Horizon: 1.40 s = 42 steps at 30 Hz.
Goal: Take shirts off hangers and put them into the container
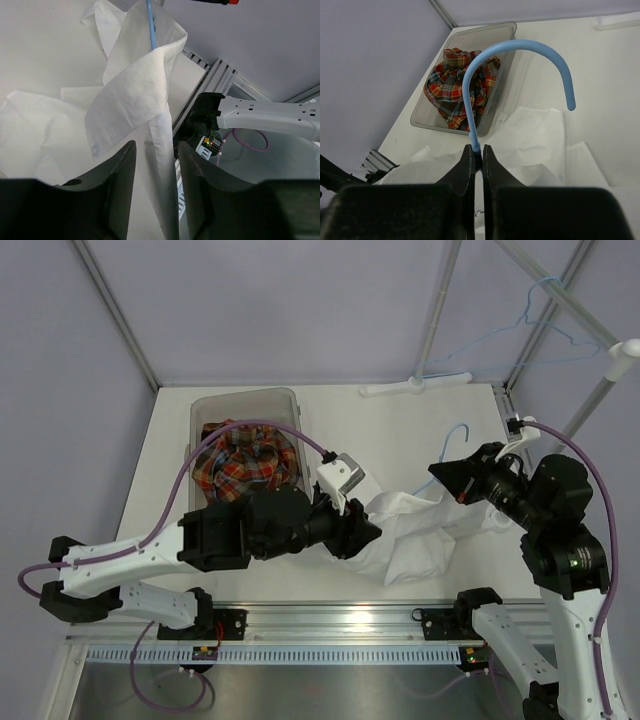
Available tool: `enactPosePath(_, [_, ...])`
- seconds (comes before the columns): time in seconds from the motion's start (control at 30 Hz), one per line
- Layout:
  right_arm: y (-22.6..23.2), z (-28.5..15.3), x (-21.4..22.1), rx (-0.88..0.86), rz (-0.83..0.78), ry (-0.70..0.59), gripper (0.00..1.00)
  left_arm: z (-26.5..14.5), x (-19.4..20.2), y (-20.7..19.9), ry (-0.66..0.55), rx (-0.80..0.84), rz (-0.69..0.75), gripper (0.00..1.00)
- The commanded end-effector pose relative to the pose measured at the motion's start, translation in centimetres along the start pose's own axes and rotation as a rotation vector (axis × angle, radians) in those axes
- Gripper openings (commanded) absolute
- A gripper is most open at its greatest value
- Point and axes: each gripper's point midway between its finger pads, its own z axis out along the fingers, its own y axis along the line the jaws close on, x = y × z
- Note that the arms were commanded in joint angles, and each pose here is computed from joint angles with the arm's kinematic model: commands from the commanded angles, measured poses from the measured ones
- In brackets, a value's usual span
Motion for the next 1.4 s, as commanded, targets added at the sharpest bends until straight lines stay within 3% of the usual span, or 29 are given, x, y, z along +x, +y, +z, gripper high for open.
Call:
enactPosePath(0.0, [0.8,-1.5,-2.9,0.042,0.027,-0.113,0.00,-1.3,-0.9,-0.2,-0.042,0.019,-0.028,0.46])
enactPosePath(0.3, [-0.4,-2.3,-3.8,0.137,0.023,-0.152,0.00,-2.4,1.7,1.0,-0.003,0.000,-0.055,0.51])
enactPosePath(0.67, [-1.1,-4.8,-4.5,0.237,-0.030,-0.174,0.00,-5.5,1.5,4.2,-0.043,-0.117,-0.070,0.22])
enactPosePath(0.77, [-1.1,-5.1,-4.3,0.241,-0.032,-0.177,0.00,-6.5,1.0,5.1,-0.079,-0.150,-0.082,0.00])
enactPosePath(1.07, [-3.5,-5.5,-3.2,0.350,-0.006,-0.185,0.00,-11.4,-1.6,9.1,-0.305,-0.262,-0.201,0.00])
enactPosePath(1.37, [-7.4,-7.4,-4.1,0.593,0.139,-0.317,0.00,-13.4,-0.4,11.2,-0.333,-0.314,-0.237,0.00])
